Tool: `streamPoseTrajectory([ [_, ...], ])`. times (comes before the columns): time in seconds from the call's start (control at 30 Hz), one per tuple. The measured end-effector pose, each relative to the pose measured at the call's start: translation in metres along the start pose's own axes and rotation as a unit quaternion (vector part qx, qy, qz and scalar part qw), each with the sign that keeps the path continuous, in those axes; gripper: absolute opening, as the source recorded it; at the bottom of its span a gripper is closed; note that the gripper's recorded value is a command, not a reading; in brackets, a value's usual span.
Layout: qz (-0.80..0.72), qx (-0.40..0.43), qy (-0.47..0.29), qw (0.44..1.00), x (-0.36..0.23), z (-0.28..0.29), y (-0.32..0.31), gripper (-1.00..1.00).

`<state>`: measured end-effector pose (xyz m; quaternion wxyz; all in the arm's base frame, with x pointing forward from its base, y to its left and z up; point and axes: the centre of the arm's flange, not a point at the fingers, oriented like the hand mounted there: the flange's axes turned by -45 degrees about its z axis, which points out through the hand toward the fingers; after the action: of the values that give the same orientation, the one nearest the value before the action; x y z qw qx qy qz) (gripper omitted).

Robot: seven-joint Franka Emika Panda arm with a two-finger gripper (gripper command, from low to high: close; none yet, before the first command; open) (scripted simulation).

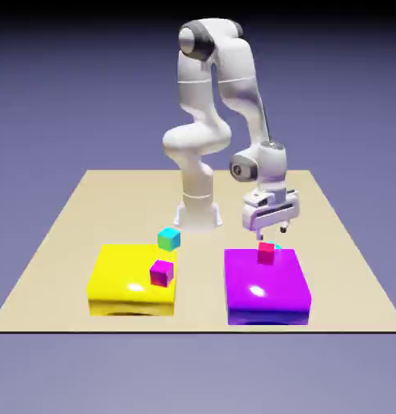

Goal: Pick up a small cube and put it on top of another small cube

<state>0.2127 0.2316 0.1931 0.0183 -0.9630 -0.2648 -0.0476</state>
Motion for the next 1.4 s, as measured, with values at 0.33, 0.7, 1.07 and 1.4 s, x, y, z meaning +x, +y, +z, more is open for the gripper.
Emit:
streamPoseTrajectory([
  [0.33, 0.001, 0.019, 0.001, 1.000, 0.006, 0.037, -0.003, 0.00],
  [0.7, 0.001, 0.000, 0.001, 1.000, -0.001, 0.063, 0.001, -1.00],
  [1.07, 0.001, 0.018, -0.001, 1.000, 0.006, 0.019, -0.003, -1.00],
  [1.4, -0.041, -0.001, 0.028, 0.999, 0.022, -0.020, -0.009, -1.00],
])
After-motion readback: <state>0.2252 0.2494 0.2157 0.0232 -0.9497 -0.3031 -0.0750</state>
